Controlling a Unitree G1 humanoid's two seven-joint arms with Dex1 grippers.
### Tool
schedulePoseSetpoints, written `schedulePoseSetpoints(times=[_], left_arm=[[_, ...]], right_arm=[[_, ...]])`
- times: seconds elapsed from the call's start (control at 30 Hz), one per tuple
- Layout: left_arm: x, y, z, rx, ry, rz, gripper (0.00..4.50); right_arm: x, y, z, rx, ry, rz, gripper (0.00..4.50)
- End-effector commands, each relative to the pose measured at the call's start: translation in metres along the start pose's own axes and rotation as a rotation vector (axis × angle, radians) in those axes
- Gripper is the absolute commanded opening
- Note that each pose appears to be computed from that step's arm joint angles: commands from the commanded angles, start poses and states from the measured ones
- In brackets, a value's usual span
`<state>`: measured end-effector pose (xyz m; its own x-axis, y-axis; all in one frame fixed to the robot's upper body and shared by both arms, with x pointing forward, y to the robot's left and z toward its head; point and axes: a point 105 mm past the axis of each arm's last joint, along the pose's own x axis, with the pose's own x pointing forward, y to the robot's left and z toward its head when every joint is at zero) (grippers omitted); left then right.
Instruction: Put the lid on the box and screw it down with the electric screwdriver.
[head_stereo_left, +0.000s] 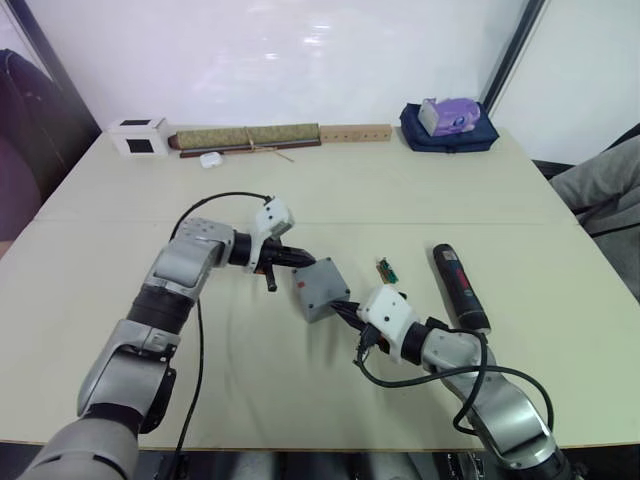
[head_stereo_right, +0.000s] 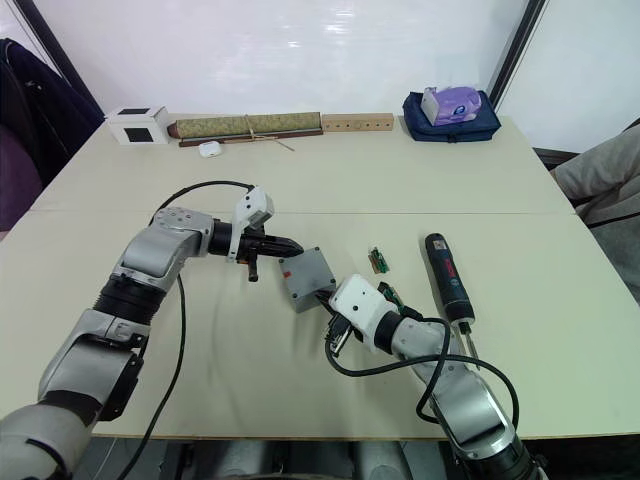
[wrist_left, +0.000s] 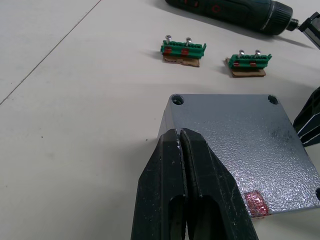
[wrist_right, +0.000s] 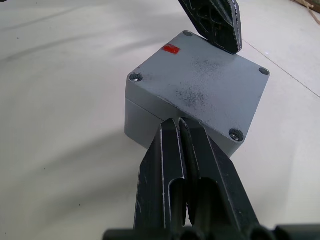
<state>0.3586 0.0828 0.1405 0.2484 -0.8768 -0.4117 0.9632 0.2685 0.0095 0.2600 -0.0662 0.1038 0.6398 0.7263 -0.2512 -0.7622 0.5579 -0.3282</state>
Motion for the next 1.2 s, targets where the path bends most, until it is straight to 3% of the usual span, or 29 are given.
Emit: schedulePoseSetpoints(times=[0.03,0.23,0.43,0.7,0.93,1.2], left_arm=[[0.001,-0.003,0.001,0.019,0.006,-0.018,0.00],[-0.008,0.023,0.012,-0.007,-0.050,0.098,0.00],[-0.007,0.032,-0.005,0.004,0.000,0.133,0.00],[0.007,0.007,-0.043,0.003,0.087,0.036,0.00],[0.002,-0.008,-0.040,-0.034,0.060,0.018,0.00],[-0.003,-0.039,-0.041,-0.036,0.077,-0.034,0.00]], right_arm=[[-0.003,-0.003,0.014,-0.018,-0.046,-0.013,0.07],[-0.009,0.006,0.015,0.010,-0.039,0.028,0.07],[-0.006,0.006,0.005,0.016,-0.004,0.030,0.07],[0.006,0.001,-0.013,-0.051,0.077,0.032,0.07],[0.008,-0.018,-0.019,-0.104,0.107,-0.010,0.07],[0.002,-0.020,-0.020,-0.134,0.112,0.021,0.07]])
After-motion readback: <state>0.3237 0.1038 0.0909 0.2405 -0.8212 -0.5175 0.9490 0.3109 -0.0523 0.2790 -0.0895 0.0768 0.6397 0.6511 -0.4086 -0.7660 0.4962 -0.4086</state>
